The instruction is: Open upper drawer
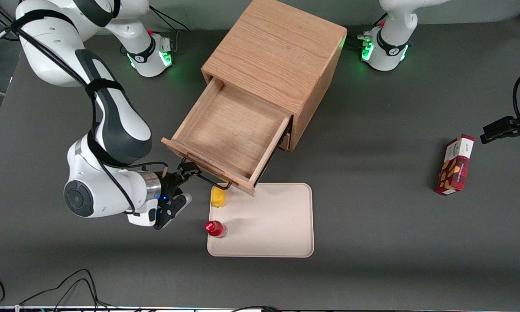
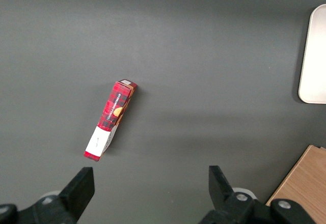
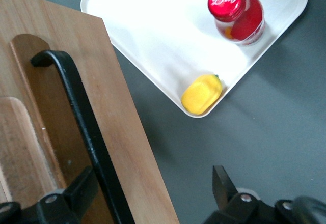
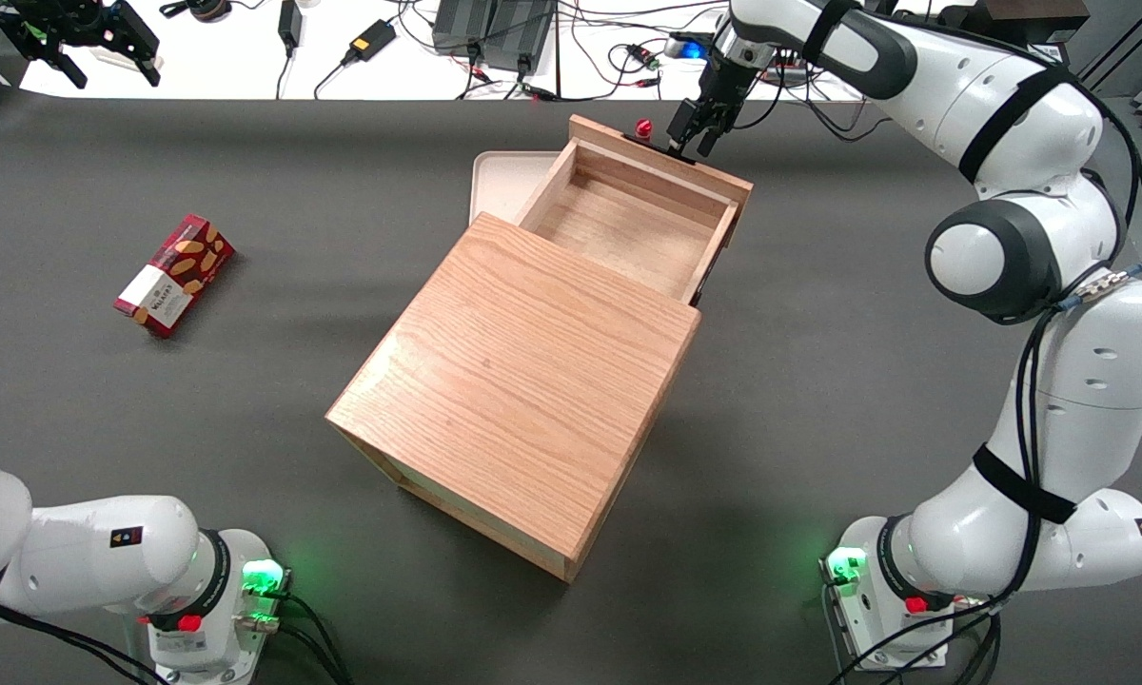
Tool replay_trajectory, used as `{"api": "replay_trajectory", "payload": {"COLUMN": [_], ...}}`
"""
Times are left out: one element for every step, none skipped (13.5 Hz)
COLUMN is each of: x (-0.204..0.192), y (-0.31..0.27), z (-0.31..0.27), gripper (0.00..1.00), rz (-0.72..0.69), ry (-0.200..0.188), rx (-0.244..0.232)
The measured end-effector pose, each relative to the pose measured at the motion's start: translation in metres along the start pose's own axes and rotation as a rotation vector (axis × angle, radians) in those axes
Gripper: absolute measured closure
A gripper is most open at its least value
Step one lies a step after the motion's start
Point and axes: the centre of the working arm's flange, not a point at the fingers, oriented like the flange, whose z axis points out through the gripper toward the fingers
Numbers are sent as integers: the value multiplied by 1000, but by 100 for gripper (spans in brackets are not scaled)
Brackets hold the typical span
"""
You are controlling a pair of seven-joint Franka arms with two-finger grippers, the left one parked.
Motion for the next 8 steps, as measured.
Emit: {"api": "replay_trajectory", "payload": {"x": [0,-1,-3,-7,-15,-27,-41,-58], "y": [-1,-4,-9,-18,-30,-43,-57,-71], "z": [-6,-16,-33,-55,-82,-112,-140,-164], "gripper": [0,0,0,0,0,0,0,0], "rz": [-3,-6,-13,-22,-31,-38,-41,-39], "ry": [6,14,32,60,81,100,108,102], "rx": [-2,-6,-18,-42,-81,-132,-188,-245]}}
